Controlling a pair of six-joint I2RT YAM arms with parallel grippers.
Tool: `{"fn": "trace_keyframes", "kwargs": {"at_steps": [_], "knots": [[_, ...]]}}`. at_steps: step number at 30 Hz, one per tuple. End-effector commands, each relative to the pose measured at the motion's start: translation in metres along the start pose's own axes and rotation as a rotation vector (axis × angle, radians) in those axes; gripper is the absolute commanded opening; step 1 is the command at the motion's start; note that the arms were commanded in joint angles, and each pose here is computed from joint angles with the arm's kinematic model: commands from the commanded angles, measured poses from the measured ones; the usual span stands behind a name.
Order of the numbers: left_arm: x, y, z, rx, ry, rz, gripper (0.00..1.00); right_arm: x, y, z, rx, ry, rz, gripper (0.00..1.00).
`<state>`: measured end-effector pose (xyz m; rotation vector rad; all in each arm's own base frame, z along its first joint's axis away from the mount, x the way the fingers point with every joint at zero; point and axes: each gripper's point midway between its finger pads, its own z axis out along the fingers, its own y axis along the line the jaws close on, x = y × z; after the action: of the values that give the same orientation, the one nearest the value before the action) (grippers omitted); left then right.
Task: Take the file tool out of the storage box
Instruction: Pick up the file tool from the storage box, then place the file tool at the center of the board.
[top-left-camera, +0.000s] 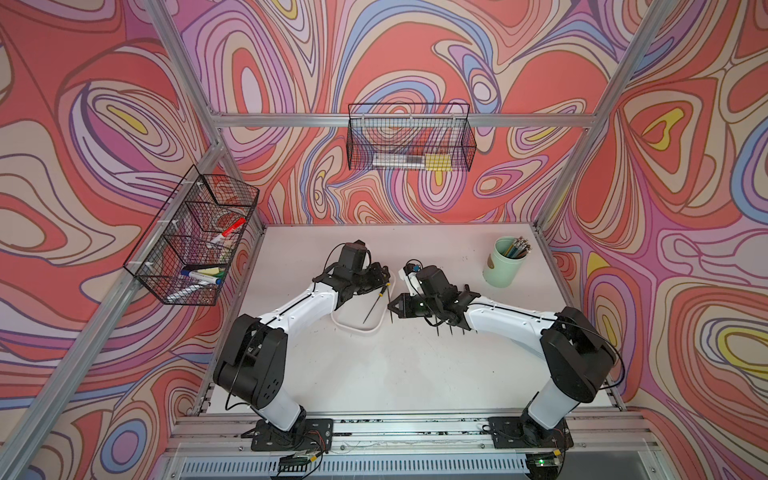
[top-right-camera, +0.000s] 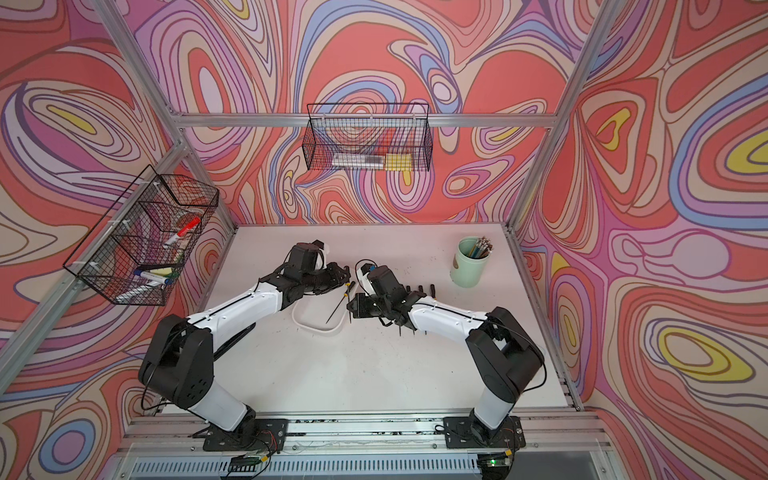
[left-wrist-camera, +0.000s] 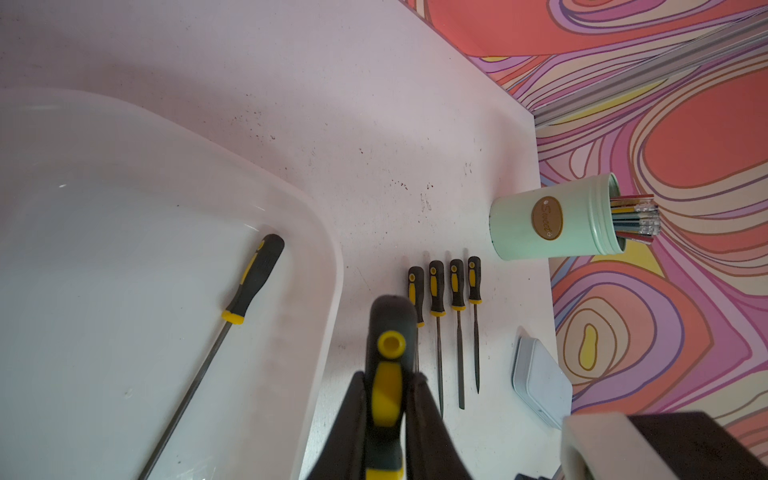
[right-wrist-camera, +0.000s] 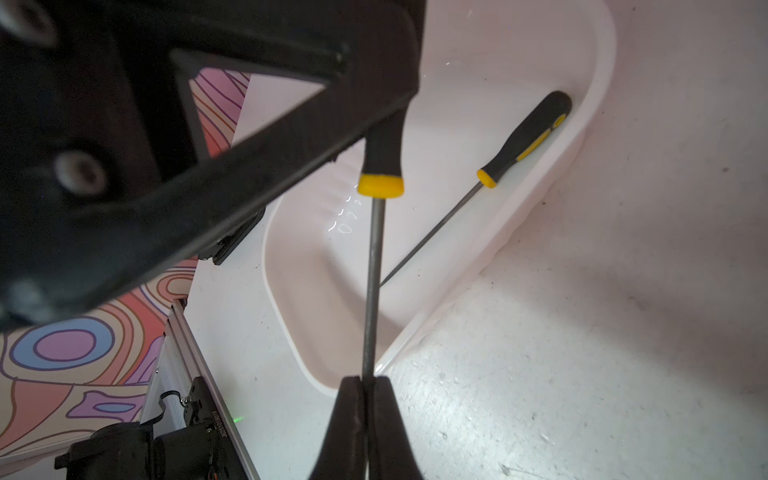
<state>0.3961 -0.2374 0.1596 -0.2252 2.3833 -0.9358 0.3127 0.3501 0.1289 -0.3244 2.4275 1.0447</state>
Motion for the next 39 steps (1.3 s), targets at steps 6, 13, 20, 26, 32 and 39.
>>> {"fn": "trace_keyframes", "kwargs": {"at_steps": [6, 13, 20, 26, 32, 39], "knots": [[0.002, -0.018, -0.004, 0.061, 0.007, 0.010, 0.14, -0.012, 0.010, 0.003, -0.016, -0.022, -0.035, 0.00], [0.004, -0.018, -0.002, 0.056, 0.030, 0.024, 0.52, -0.022, -0.002, -0.006, 0.084, -0.057, -0.053, 0.00], [0.001, -0.010, -0.012, -0.036, 0.044, 0.116, 0.97, -0.025, -0.031, -0.031, 0.231, -0.063, -0.069, 0.00], [-0.003, -0.003, -0.034, -0.107, 0.019, 0.236, 0.99, -0.019, -0.076, -0.075, 0.428, -0.015, -0.070, 0.00], [0.019, 0.011, -0.037, -0.120, 0.081, 0.286, 0.99, -0.011, -0.123, -0.128, 0.593, 0.070, -0.025, 0.00], [0.039, 0.019, -0.042, -0.092, 0.103, 0.303, 0.99, 0.000, -0.164, -0.159, 0.707, 0.168, 0.042, 0.00]]}}
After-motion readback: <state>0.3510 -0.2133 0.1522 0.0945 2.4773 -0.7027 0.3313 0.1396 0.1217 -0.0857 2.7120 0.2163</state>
